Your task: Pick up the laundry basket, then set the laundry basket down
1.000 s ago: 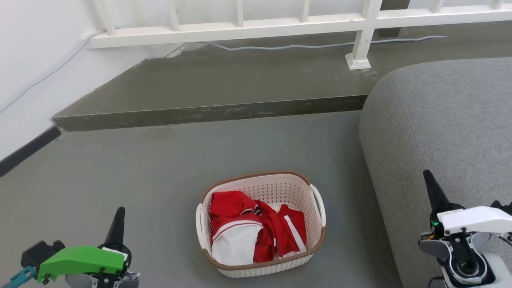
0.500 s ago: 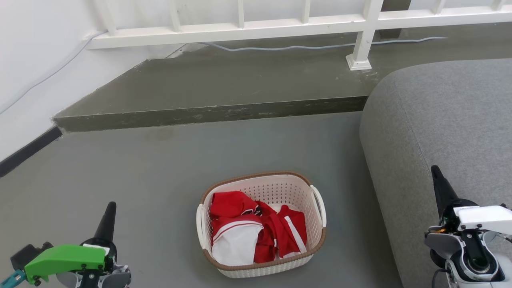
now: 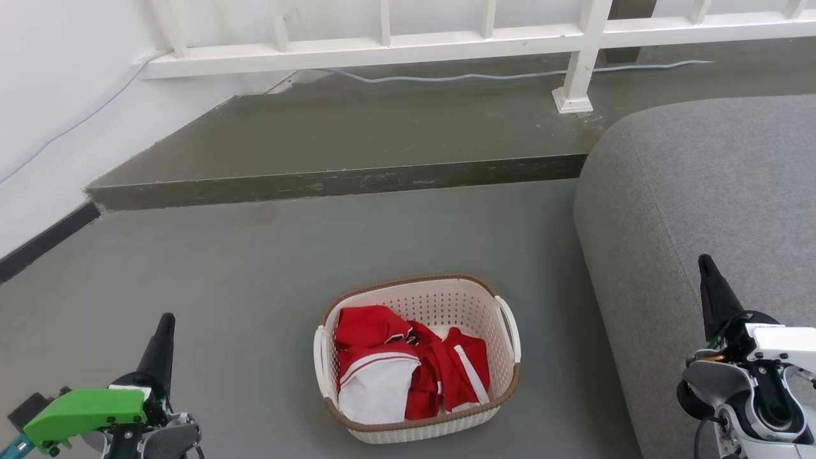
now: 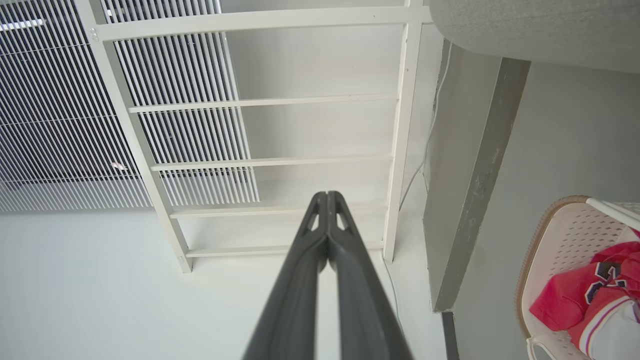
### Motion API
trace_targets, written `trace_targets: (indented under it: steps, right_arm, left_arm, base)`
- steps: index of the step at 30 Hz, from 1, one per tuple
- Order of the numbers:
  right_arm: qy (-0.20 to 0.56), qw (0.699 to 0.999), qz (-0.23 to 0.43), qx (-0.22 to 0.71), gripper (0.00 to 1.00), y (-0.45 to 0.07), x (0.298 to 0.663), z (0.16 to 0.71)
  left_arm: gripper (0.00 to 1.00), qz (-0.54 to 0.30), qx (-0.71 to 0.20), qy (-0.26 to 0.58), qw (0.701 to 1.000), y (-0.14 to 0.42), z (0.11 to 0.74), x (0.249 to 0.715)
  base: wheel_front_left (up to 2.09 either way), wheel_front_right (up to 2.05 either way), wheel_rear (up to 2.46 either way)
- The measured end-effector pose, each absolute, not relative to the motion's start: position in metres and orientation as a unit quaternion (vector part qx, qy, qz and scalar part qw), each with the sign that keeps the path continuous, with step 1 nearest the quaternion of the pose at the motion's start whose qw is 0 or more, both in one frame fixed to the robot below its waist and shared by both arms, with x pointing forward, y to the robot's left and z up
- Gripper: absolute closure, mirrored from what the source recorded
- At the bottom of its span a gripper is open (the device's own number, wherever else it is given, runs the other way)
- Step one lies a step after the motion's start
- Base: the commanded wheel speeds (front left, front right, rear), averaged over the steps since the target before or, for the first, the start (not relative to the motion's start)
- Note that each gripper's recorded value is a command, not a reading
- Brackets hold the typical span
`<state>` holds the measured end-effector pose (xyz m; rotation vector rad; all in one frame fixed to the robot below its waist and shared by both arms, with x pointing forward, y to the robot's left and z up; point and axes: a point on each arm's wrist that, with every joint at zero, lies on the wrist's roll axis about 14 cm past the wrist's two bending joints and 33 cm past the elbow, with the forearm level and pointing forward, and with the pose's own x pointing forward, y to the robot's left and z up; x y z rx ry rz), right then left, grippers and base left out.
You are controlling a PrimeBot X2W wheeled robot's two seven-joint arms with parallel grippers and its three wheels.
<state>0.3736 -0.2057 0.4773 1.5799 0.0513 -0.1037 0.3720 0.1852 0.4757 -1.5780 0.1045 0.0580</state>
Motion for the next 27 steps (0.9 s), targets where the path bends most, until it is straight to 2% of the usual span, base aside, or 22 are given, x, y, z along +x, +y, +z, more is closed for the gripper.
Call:
trace_targets:
  steps: [27]
  right_arm:
    - [0.025, 0.701, -0.048, 0.712, 1.0, -0.2057, 0.3731, 0.4755]
  left_arm:
    - [1.0, 0.031, -0.71, 0.049, 0.702, 0.1862, 0.4723, 0.3714]
  base:
    - [0.0, 0.0, 0.0]
